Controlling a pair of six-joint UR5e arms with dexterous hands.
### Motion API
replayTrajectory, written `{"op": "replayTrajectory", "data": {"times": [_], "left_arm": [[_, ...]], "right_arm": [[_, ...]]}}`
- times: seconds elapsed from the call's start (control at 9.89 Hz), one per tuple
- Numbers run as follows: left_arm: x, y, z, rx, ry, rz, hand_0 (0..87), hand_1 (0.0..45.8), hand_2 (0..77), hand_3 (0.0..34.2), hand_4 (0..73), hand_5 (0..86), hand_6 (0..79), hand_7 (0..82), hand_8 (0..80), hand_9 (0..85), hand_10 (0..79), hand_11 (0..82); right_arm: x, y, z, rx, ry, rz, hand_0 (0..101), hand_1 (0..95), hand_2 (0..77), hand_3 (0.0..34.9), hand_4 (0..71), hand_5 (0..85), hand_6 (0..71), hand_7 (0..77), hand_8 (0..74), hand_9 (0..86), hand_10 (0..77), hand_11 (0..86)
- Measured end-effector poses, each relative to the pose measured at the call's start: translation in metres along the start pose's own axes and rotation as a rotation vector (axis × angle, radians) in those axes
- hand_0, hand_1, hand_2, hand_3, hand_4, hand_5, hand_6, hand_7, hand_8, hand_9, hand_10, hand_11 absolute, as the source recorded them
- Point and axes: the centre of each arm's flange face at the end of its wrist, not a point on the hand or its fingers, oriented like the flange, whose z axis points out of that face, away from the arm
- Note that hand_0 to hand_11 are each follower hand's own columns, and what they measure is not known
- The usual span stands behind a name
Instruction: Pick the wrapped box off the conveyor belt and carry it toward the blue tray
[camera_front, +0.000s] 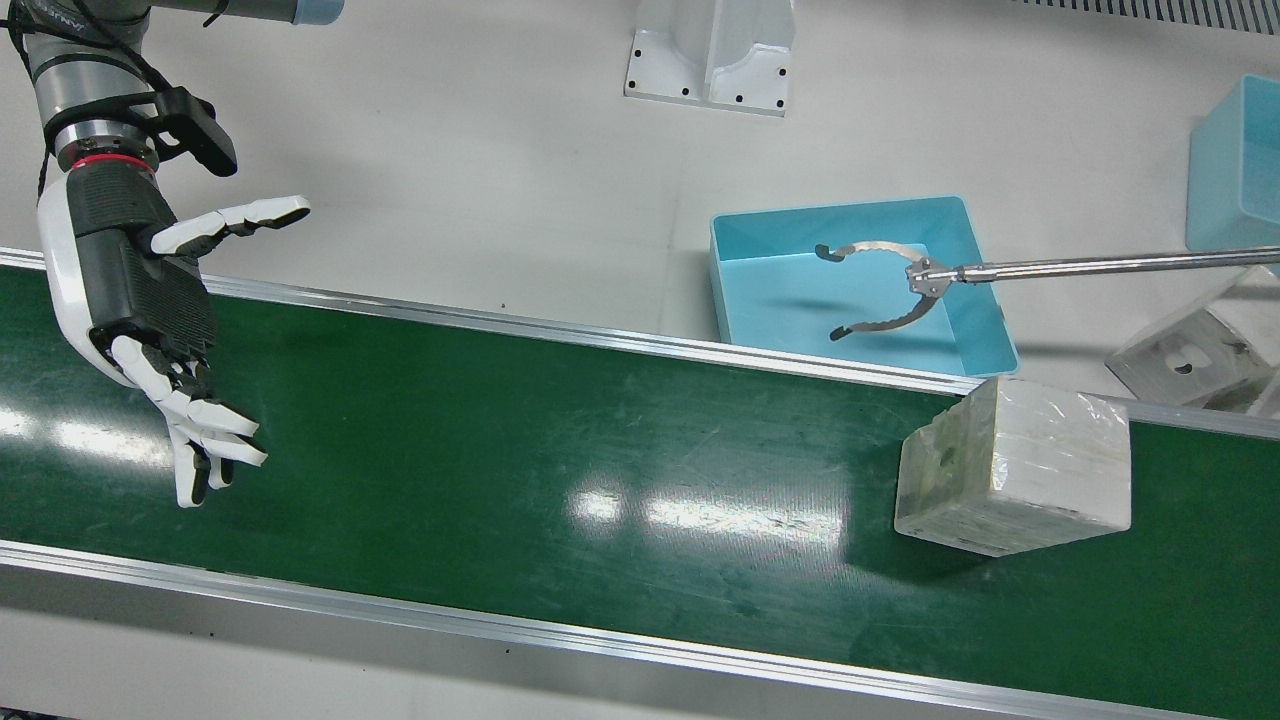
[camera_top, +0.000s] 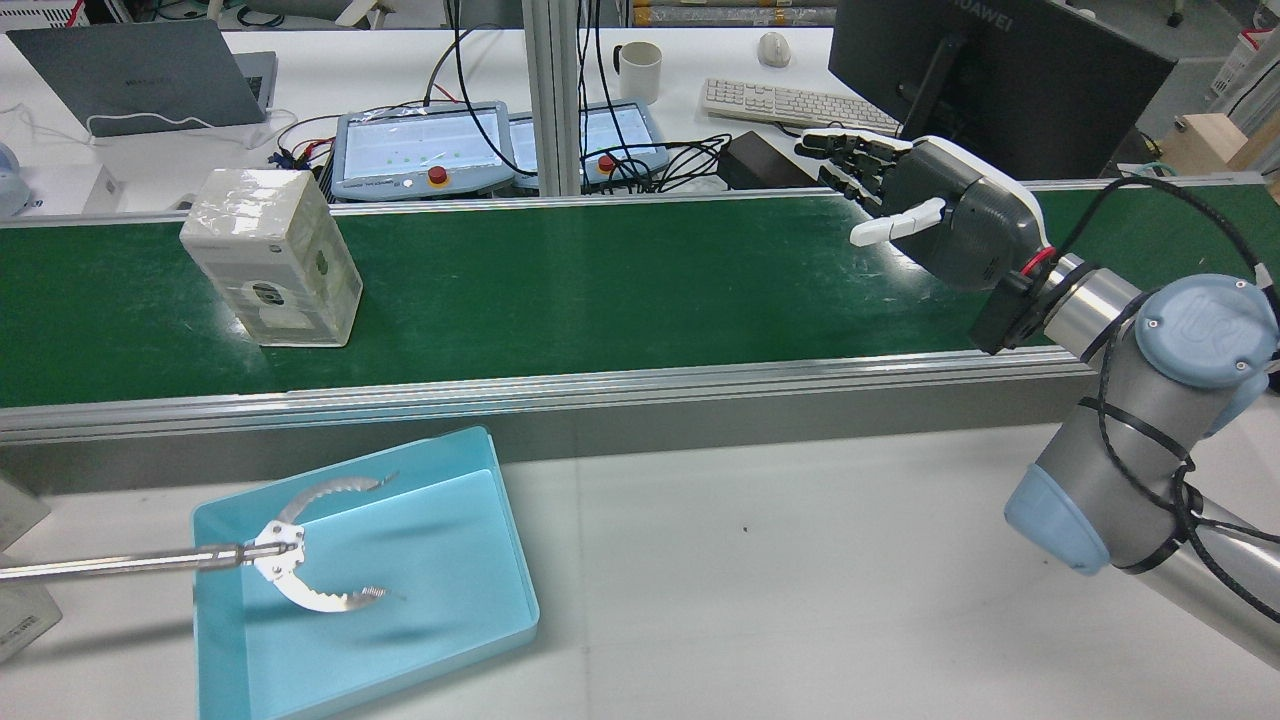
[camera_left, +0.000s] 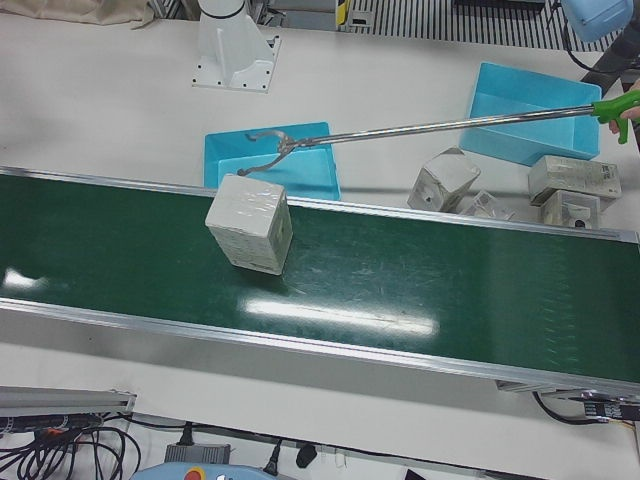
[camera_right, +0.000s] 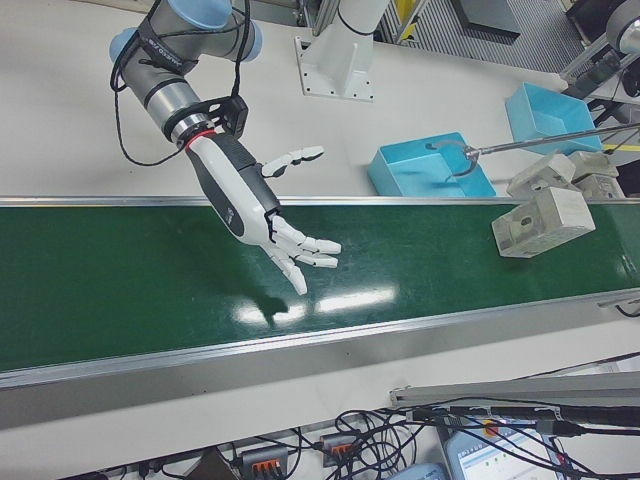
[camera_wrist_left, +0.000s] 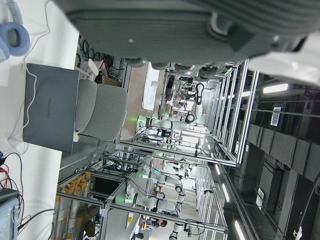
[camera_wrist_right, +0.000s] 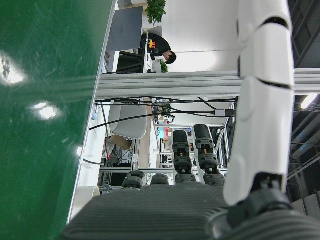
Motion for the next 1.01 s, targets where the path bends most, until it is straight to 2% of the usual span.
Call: {"op": "replayTrajectory", "data": {"times": [0.1, 0.2, 0.4, 0.51, 0.61, 1.01], "left_arm": [[0.0, 0.0, 0.0, 0.0, 0.0, 0.0, 0.0, 0.0, 1.1, 0.0, 0.0, 1.1, 0.0, 0.5, 0.5, 0.0, 0.5, 0.0], [0.0, 0.0, 0.0, 0.0, 0.0, 0.0, 0.0, 0.0, 1.1, 0.0, 0.0, 0.5, 0.0, 0.5, 0.5, 0.0, 0.5, 0.0], [0.0, 0.0, 0.0, 0.0, 0.0, 0.0, 0.0, 0.0, 1.1, 0.0, 0.0, 0.5, 0.0, 0.5, 0.5, 0.0, 0.5, 0.0], [0.0, 0.0, 0.0, 0.0, 0.0, 0.0, 0.0, 0.0, 1.1, 0.0, 0.0, 1.1, 0.0, 0.5, 0.5, 0.0, 0.5, 0.0], [0.0, 0.0, 0.0, 0.0, 0.0, 0.0, 0.0, 0.0, 1.1, 0.0, 0.0, 1.1, 0.0, 0.5, 0.5, 0.0, 0.5, 0.0], [0.0, 0.0, 0.0, 0.0, 0.0, 0.0, 0.0, 0.0, 1.1, 0.0, 0.0, 0.5, 0.0, 0.5, 0.5, 0.0, 0.0, 0.0]], "right_arm": [[0.004, 0.001, 0.001, -0.006, -0.007, 0.005, 48, 12.0, 12.0, 2.1, 17.5, 16.9, 3.8, 16.9, 0.0, 2.2, 2.7, 5.4], [0.008, 0.001, 0.003, -0.009, -0.011, 0.008, 48, 12.0, 12.0, 2.1, 17.5, 16.9, 3.8, 16.9, 0.0, 2.2, 2.7, 5.4], [0.012, -0.001, 0.004, -0.006, -0.009, 0.012, 48, 14.2, 15.3, 2.2, 21.3, 18.0, 7.6, 22.4, 0.0, 3.8, 2.7, 5.4], [0.014, -0.001, 0.005, -0.004, -0.008, 0.013, 48, 14.2, 15.3, 2.2, 21.3, 18.0, 7.6, 22.4, 0.0, 3.8, 2.7, 5.4], [0.013, 0.001, 0.007, -0.007, -0.01, 0.014, 50, 18.0, 18.0, 2.0, 17.5, 18.5, 6.5, 20.2, 0.0, 3.8, 1.6, 3.8], [0.017, 0.016, 0.02, -0.025, -0.005, 0.025, 50, 18.0, 19.6, 2.7, 18.5, 19.6, 7.6, 23.5, 0.0, 3.8, 0.0, 1.6]]}}
